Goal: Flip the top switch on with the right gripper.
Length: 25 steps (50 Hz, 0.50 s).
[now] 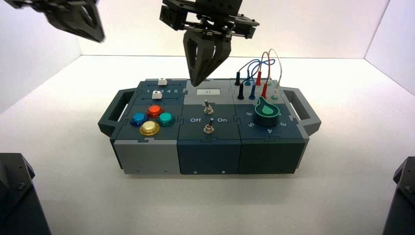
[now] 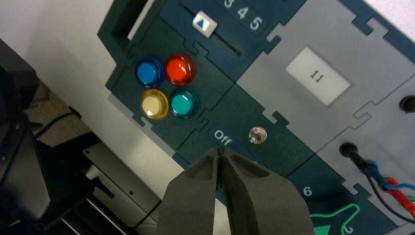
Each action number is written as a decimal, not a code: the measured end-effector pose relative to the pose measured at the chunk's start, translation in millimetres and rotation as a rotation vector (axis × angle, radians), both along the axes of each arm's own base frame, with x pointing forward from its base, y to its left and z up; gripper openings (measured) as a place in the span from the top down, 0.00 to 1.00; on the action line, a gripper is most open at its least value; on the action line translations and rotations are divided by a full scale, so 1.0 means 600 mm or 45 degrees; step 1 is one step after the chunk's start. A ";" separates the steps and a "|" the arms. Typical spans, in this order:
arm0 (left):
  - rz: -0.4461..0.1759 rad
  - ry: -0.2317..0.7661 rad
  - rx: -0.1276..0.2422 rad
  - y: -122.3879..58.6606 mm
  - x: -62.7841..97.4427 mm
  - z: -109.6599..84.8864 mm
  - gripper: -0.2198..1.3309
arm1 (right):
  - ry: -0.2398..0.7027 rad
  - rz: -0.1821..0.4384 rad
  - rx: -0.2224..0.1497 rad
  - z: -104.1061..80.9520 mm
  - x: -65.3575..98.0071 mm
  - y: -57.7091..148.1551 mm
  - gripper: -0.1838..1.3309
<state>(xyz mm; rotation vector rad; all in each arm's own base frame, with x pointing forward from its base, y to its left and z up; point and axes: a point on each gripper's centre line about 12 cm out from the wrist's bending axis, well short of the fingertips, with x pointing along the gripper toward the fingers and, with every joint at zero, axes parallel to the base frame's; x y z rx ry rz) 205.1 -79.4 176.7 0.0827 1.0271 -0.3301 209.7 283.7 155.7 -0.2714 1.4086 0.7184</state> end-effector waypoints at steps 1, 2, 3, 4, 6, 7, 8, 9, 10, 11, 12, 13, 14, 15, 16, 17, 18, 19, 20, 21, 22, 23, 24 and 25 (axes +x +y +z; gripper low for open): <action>-0.005 0.015 0.005 -0.002 0.001 -0.003 0.96 | -0.001 -0.001 0.004 0.001 0.001 0.001 0.98; -0.007 0.033 0.011 -0.002 0.001 -0.007 0.96 | -0.004 -0.004 0.006 0.001 0.002 0.001 0.98; -0.008 0.056 0.018 -0.003 0.002 -0.011 0.96 | -0.008 -0.001 0.009 0.002 0.002 0.002 0.98; -0.009 0.074 0.024 -0.003 0.003 -0.015 0.96 | -0.009 -0.001 0.010 0.002 0.002 0.002 0.98; -0.008 0.092 0.032 -0.003 0.003 -0.019 0.96 | -0.013 -0.002 0.014 0.003 0.003 0.003 0.97; -0.010 0.114 0.041 -0.003 0.004 -0.023 0.96 | -0.016 -0.002 0.015 0.003 0.003 0.003 0.97; -0.013 0.128 0.046 -0.004 0.004 -0.026 0.96 | -0.016 -0.003 0.017 0.003 0.003 0.003 0.97; -0.014 0.162 0.057 -0.004 0.005 -0.033 0.96 | -0.020 -0.005 0.020 0.002 0.004 0.004 0.97; -0.015 0.177 0.061 -0.005 0.005 -0.036 0.96 | -0.022 -0.007 0.023 0.003 0.004 0.004 0.98; -0.017 0.198 0.070 -0.005 0.006 -0.041 0.96 | -0.024 -0.006 0.025 0.003 0.005 0.005 0.97; -0.019 0.209 0.075 -0.005 0.008 -0.042 0.96 | -0.027 -0.007 0.027 0.003 0.005 0.005 0.97; -0.017 0.215 0.076 -0.005 0.008 -0.044 0.96 | -0.030 -0.008 0.030 0.003 0.006 0.005 0.97; -0.018 0.222 0.080 -0.006 0.009 -0.045 0.96 | -0.030 -0.008 0.030 0.003 0.006 0.005 0.98; -0.019 0.240 0.086 -0.006 0.011 -0.050 0.96 | -0.033 -0.007 0.030 0.003 0.006 0.005 0.97; -0.019 0.244 0.087 -0.006 0.011 -0.050 0.96 | -0.036 -0.008 0.032 0.004 0.006 0.006 0.98; -0.022 0.258 0.094 -0.007 0.012 -0.054 0.96 | -0.035 -0.011 0.033 0.003 0.007 0.006 0.98; -0.021 0.259 0.092 -0.007 0.012 -0.054 0.96 | -0.038 -0.009 0.035 0.004 0.007 0.006 0.98; -0.024 0.265 0.097 -0.007 0.012 -0.056 0.96 | -0.039 -0.010 0.037 0.004 0.007 0.006 0.97; -0.026 0.284 0.103 -0.009 0.015 -0.060 0.96 | -0.042 -0.013 0.041 0.004 0.008 0.007 0.98; -0.026 0.290 0.103 -0.010 0.015 -0.062 0.96 | -0.043 -0.012 0.041 0.004 0.008 0.007 0.98; -0.027 0.297 0.106 -0.011 0.015 -0.064 0.96 | -0.043 -0.012 0.041 0.003 0.008 0.007 0.97; -0.029 0.305 0.109 -0.011 0.016 -0.066 0.96 | -0.046 -0.014 0.043 0.004 0.009 0.007 0.98; -0.035 0.310 0.112 -0.013 0.016 -0.068 0.96 | -0.043 -0.015 0.040 0.001 0.009 0.007 0.97; -0.037 0.319 0.116 -0.014 0.017 -0.070 0.96 | -0.045 -0.015 0.041 0.001 0.010 0.008 0.97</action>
